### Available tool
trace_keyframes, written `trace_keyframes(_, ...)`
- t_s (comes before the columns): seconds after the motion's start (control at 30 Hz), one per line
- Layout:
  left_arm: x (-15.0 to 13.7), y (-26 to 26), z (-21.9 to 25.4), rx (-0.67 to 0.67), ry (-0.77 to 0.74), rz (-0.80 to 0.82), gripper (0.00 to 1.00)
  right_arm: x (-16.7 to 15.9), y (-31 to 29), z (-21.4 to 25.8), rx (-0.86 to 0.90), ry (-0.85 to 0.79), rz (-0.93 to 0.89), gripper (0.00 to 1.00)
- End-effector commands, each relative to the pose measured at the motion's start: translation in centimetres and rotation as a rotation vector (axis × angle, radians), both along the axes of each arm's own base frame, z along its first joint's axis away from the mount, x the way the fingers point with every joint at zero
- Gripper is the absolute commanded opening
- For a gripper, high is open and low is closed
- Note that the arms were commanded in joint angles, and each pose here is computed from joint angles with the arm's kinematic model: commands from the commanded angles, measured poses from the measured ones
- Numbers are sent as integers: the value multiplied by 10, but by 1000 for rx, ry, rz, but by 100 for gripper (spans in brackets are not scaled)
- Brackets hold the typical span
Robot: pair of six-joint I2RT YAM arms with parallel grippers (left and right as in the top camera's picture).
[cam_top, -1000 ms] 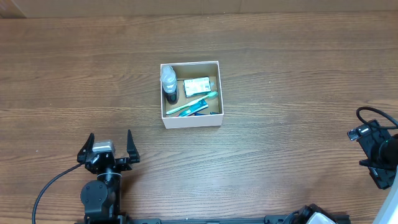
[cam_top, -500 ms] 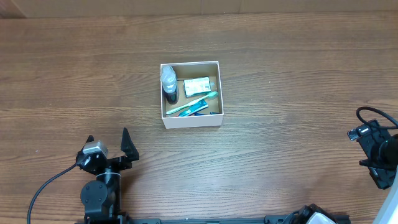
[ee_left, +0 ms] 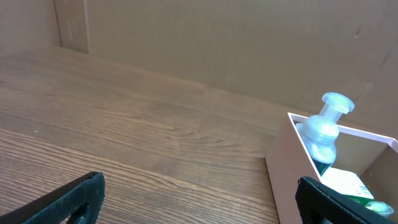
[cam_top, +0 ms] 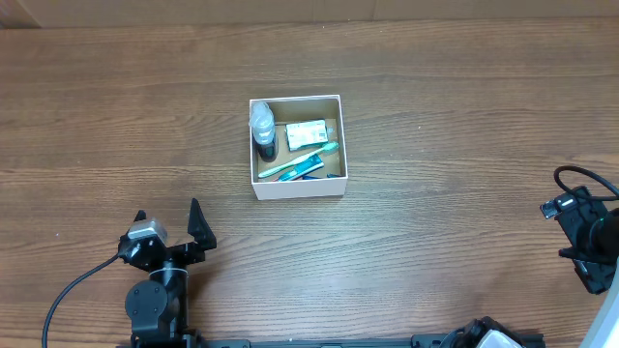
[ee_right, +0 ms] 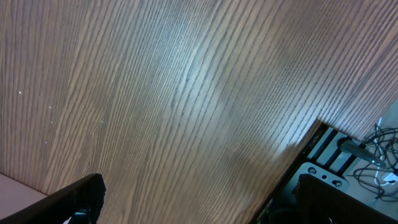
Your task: Pack container
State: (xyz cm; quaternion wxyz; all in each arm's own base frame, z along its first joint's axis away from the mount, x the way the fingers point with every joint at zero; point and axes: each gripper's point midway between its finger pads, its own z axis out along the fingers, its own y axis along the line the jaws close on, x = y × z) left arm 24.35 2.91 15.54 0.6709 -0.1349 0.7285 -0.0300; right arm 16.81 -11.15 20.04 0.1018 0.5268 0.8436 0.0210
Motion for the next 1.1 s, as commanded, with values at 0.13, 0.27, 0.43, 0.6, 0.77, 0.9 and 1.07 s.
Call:
trace_keyframes(0.13,-1,4,2,-7,-14,20,100,1,-2,3,-10,-12,-5,100)
trace_keyframes(0.27,-1,4,2,-7,-14,20,100,4,0,0,0,3,14,100)
trace_keyframes(0.43,-1,4,2,-7,-15,20,100,27,39,1,-7,-10,231,100)
trace_keyframes(0.6,-1,4,2,-7,-15,20,100,47,120,13,-35,-104,627,100)
trace_keyframes(0.77,-1,4,2,-7,-14,20,100,61,159,44,-95,-322,797,100)
trace_keyframes(0.9,-1,4,2,-7,-14,20,100,106,182,101,-184,-721,839,100)
trace_keyframes(1.07,-1,4,2,-7,-15,20,100,124,181,122,-278,-1132,760,100)
